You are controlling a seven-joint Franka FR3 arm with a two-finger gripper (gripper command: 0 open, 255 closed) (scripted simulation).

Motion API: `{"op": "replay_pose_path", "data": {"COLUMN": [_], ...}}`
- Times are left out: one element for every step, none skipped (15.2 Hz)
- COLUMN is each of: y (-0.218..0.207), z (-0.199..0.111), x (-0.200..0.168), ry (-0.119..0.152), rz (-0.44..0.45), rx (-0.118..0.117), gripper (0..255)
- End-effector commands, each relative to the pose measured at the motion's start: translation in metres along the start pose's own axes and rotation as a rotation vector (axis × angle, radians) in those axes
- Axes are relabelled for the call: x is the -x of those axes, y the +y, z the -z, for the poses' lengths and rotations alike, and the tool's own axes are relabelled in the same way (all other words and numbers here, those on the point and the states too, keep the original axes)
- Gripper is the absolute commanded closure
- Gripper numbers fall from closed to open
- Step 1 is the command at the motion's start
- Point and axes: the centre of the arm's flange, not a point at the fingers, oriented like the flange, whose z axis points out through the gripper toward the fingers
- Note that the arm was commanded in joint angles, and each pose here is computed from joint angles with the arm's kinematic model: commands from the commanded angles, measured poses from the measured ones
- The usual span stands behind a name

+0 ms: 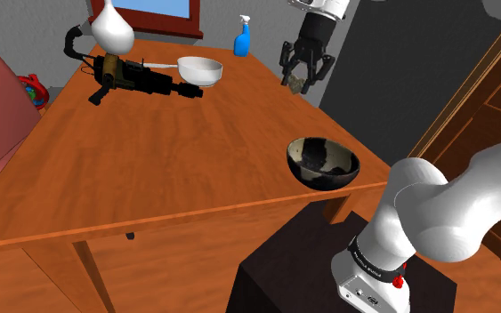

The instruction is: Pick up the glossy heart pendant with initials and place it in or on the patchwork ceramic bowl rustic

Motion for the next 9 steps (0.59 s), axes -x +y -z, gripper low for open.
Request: {"op": "replay_pose_path", "data": {"y": [-0.027, -0.039, -0.051, -0.064, -0.076, -0.088, -0.1, -0.112, -0.124], "z": [-0.002, -0.003, -0.005, -0.006, -0.007, -0.008, -0.009, -0.01, -0.011], "x": [-0.013, -0.018, -0.023, -0.028, -0.033, -0.038, -0.043, -0.047, -0.052], "ry": [-0.002, -0.002, -0.002, -0.002, -0.002, -0.002, -0.002, -0.002, -0.002], "rz": [-0.001, -0.001, -0.001, -0.001, -0.001, -0.001, -0.001, -0.001, -0.001], "rx": [0.0, 0.0, 0.0, 0.0, 0.0, 0.0, 0.0, 0.0, 0.0], "gripper": [255, 255, 255, 255, 255, 255, 255, 255, 255]}}
